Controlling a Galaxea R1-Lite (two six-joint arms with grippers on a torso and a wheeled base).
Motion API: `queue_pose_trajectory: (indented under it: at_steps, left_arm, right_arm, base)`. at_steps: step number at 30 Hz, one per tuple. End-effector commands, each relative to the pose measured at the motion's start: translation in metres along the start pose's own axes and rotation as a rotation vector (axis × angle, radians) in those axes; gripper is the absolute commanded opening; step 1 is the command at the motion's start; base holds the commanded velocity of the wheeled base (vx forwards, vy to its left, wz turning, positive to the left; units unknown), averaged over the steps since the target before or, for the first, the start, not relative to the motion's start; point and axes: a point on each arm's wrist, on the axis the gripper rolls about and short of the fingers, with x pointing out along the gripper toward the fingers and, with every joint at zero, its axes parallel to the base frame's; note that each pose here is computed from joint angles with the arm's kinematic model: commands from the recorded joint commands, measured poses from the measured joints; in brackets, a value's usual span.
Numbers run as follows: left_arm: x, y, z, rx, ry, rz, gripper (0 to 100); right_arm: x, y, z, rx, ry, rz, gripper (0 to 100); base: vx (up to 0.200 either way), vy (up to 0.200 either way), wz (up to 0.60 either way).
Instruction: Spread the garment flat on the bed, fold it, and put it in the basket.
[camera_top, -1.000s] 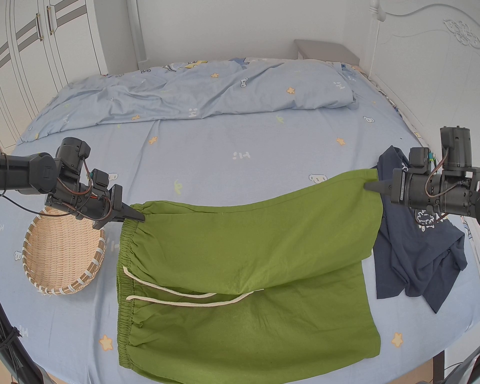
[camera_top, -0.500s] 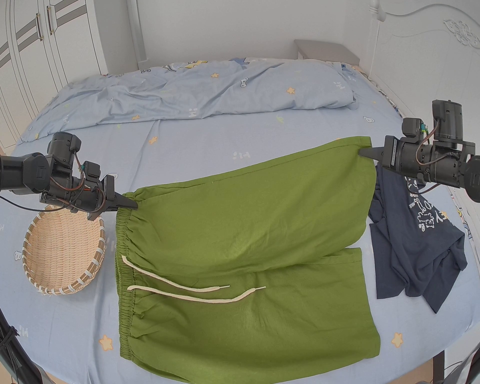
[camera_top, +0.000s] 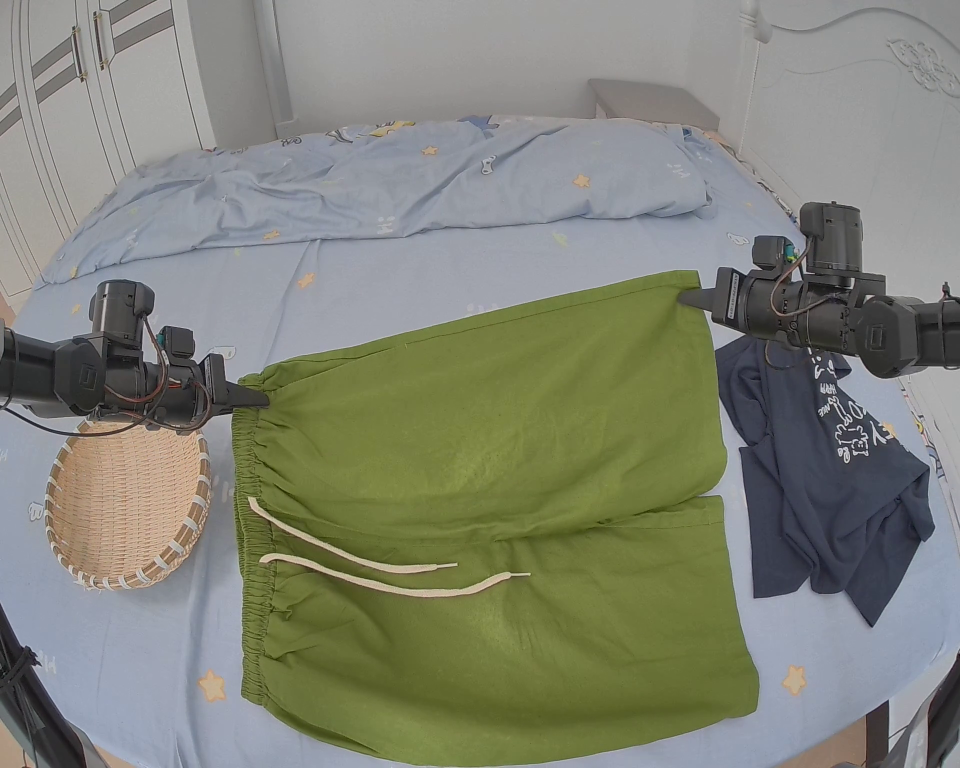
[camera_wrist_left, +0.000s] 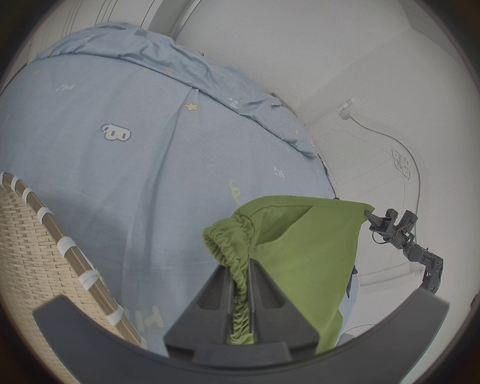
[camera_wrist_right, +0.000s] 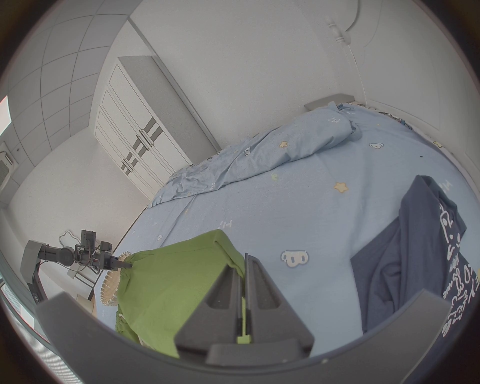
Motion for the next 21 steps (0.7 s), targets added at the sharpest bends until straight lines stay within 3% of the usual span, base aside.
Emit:
queue_pose_trajectory:
  at_steps: [1,12,21]
  left_arm:
    - [0.015,0.018,-0.005,-0.012,0.001,0.014,0]
    - [0.03,0.032,0.004,0.033,-0.087,0.001,0]
    - [0.039,0.034,0.009,0.033,-0.148,-0.022,0]
  right_arm:
    - [0.037,-0.019,-0.006,0.008,0.009,-0.011,0]
    - [0.073,-0.039,0.003,0.0,-0.025,-0.052,0]
    - [0.091,-0.046,-0.01,0.009,0.003,-0.054,0]
  base:
    - [0.0,0.0,0.0]
    - [0.0,0.0,0.0]
    - [0.0,0.0,0.0]
